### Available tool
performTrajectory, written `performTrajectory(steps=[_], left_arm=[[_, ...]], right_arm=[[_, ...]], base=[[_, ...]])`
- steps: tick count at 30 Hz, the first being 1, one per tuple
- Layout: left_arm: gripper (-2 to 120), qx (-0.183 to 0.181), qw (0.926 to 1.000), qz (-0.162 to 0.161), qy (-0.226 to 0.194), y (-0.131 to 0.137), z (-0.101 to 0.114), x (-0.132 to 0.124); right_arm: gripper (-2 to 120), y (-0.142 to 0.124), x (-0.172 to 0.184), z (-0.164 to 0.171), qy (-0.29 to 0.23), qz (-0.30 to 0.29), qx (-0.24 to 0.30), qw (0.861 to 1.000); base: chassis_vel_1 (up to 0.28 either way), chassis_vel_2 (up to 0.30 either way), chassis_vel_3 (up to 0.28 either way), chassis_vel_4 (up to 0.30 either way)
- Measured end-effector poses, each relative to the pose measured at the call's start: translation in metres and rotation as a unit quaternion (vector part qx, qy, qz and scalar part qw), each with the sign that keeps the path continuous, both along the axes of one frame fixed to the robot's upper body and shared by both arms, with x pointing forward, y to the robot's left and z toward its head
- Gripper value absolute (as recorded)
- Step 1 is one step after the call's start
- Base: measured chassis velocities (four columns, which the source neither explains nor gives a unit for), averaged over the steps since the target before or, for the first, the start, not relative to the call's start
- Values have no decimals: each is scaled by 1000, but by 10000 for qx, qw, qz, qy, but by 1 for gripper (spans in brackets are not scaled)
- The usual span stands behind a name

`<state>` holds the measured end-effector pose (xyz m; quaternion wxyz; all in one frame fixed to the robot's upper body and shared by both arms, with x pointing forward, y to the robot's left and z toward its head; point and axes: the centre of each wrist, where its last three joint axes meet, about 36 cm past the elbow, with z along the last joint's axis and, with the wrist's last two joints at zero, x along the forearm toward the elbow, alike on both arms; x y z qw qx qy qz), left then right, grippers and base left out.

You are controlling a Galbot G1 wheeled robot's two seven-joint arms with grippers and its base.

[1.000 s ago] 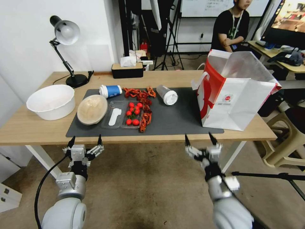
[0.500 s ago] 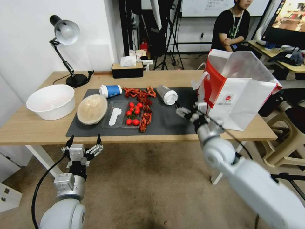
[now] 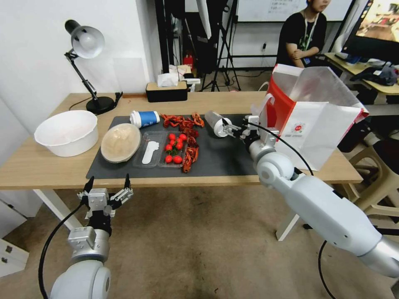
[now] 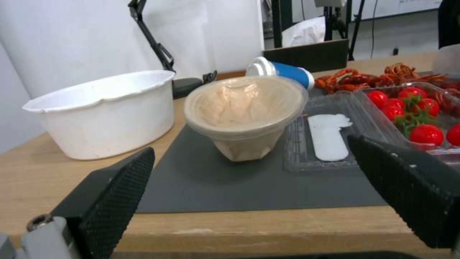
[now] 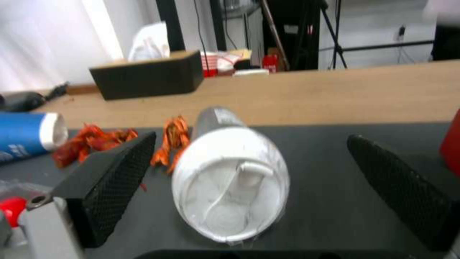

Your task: Pick up the trash from the table and place it into the takeout bag.

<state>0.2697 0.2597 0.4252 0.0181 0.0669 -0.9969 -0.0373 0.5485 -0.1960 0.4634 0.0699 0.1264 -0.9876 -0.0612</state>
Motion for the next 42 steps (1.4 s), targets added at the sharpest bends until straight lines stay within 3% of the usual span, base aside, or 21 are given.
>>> performTrajectory(steps=[24, 34, 42], left_arm=[[100, -6, 10000, -24, 8, 1, -5, 5], [100, -4, 10000, -30, -29, 1, -4, 4], [100, -23, 10000, -39, -52, -2, -3, 4]], right_arm=[[99, 25, 29, -26, 210, 15, -168, 9996], [72, 37, 36, -32, 227, 14, -279, 9993], [68, 35, 35, -34, 261, -40, -323, 9991]], base=[[0, 0, 0, 0], [0, 0, 0, 0], [0, 0, 0, 0]])
